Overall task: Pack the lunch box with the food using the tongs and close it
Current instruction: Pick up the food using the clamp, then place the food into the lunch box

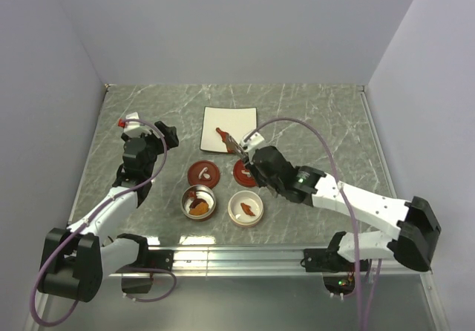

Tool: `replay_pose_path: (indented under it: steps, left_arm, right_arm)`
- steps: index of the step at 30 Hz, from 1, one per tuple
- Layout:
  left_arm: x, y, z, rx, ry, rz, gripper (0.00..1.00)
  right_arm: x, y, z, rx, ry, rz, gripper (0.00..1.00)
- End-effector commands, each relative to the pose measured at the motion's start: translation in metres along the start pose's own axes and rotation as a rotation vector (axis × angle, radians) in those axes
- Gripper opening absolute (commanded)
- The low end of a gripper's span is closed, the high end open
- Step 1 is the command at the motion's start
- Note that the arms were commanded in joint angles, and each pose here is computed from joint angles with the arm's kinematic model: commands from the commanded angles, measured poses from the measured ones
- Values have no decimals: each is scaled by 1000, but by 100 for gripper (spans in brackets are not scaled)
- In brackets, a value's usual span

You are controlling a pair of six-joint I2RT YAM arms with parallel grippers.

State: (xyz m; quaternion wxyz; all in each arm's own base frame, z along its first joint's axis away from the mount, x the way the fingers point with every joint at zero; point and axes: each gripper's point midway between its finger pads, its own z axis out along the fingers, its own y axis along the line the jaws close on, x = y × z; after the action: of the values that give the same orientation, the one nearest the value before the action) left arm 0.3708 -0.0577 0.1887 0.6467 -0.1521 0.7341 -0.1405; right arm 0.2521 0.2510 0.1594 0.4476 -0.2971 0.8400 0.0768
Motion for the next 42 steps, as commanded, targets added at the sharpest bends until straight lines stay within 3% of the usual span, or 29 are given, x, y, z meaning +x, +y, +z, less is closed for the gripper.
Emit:
replay_pose_path:
  steps: [1,10,26,38,42]
  left_arm:
    - [-15,-11,-2,41,-48,-10,99]
    - [-20,-12,-6,48,-63,-13,100]
    - [-21,-11,-3,37,-65,-8,100]
    - [-22,-11,-5,40,-69,-11,99]
    - [-22,-12,-5,42,-68,-12,99]
  right_arm:
    - [-11,-2,-27,47,-80,103,29]
    - [18,24,-62,-7,-68,206,30]
    - [75,47,-120,-6,39,210,30]
    - [98,56,-132,5,113,178,31]
    - [98,60,-131,-7,112,170,37]
